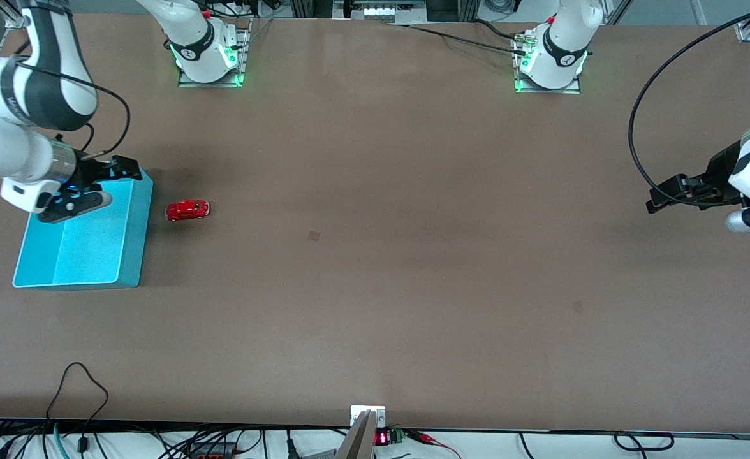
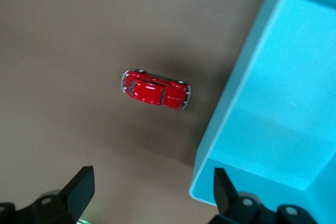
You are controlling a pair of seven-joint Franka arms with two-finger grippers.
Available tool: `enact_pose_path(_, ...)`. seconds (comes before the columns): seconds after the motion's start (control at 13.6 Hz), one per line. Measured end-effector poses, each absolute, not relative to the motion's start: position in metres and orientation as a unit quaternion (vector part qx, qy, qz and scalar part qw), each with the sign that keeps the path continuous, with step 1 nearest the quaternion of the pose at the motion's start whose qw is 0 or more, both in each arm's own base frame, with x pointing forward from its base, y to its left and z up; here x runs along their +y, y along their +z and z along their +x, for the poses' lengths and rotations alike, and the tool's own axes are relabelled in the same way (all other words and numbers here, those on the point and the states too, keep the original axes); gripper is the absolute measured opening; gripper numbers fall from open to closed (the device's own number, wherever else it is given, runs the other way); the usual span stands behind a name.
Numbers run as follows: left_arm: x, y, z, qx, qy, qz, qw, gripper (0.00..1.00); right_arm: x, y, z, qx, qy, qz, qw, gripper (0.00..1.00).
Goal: Wind red beetle toy and store in blue box
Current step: 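Move the right gripper from the box to the red car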
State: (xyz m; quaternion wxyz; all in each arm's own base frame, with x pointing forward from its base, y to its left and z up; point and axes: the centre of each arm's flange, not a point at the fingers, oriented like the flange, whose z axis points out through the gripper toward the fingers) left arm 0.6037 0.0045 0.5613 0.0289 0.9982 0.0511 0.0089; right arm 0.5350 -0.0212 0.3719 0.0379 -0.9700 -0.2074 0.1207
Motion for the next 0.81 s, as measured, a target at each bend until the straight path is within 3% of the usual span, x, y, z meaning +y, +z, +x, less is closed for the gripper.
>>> enact_pose_path(0.29, 0.006, 0.567, 0.604, 0.049, 0.022, 0.998, 0.029, 1.00, 0.023, 0.337, 0.511, -0.383, 0.107, -0.916, 0.048, 1.00)
enact_pose_path(0.81, 0.005, 0.587, 0.586, 0.048, 0.012, 0.998, 0.028, 1.00, 0.007, 0.270, 0.495, -0.642, 0.028, -0.765, 0.035, 1.00)
